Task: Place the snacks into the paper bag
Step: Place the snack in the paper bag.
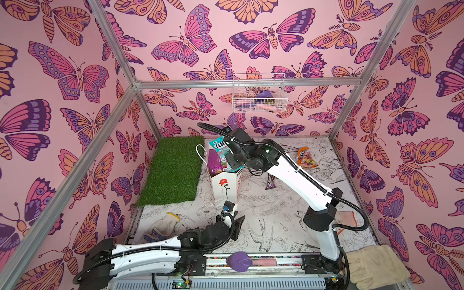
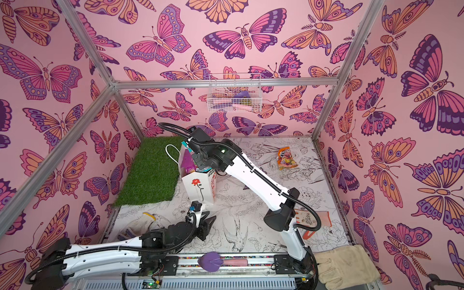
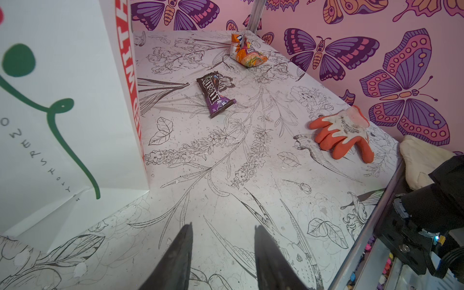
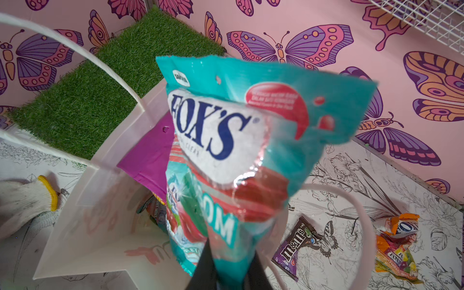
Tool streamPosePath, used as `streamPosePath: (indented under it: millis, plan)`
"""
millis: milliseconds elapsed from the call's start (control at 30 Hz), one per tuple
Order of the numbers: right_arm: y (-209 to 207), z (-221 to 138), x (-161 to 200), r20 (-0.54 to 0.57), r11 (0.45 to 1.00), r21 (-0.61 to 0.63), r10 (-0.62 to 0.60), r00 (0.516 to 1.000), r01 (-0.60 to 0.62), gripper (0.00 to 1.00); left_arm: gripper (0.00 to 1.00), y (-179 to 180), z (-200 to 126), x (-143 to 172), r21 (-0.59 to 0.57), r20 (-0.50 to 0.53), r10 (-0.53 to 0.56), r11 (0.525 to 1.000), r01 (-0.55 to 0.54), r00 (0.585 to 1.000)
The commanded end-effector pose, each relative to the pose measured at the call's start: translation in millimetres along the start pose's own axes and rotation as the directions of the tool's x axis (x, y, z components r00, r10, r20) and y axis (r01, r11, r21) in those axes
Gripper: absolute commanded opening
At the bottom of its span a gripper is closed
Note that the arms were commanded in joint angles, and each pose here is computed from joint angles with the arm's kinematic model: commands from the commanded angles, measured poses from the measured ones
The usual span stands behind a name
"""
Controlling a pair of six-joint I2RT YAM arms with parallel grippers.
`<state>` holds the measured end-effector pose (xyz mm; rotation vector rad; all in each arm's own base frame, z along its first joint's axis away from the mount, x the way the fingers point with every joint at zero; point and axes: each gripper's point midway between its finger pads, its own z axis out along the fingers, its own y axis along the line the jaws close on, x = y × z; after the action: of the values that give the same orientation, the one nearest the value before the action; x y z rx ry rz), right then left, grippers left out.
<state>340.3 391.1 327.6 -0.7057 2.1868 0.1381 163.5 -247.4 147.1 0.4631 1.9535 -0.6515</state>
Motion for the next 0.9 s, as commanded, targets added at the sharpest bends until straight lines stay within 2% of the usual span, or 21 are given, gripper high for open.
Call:
streamPosePath:
  millis: [0,467,867]
  plan:
    - [1,-6,-11,0.040,1.000,0.006,-0.012,0.999,0.012,0.07,0.43,4,-1,3,-0.011,0.006,-0.004,1.000,0.004,1.000]
    - [5,10,-6,0.016,1.000,0.020,-0.020,1.000,0.020,0.09,0.43,5,-2,4,-0.010,0.011,-0.004,1.000,0.004,1.000]
    - [1,13,-2,-0.003,0.998,0.048,-0.031,1.000,0.031,0.16,0.43,6,-2,2,-0.016,0.016,0.001,1.000,-0.001,1.000]
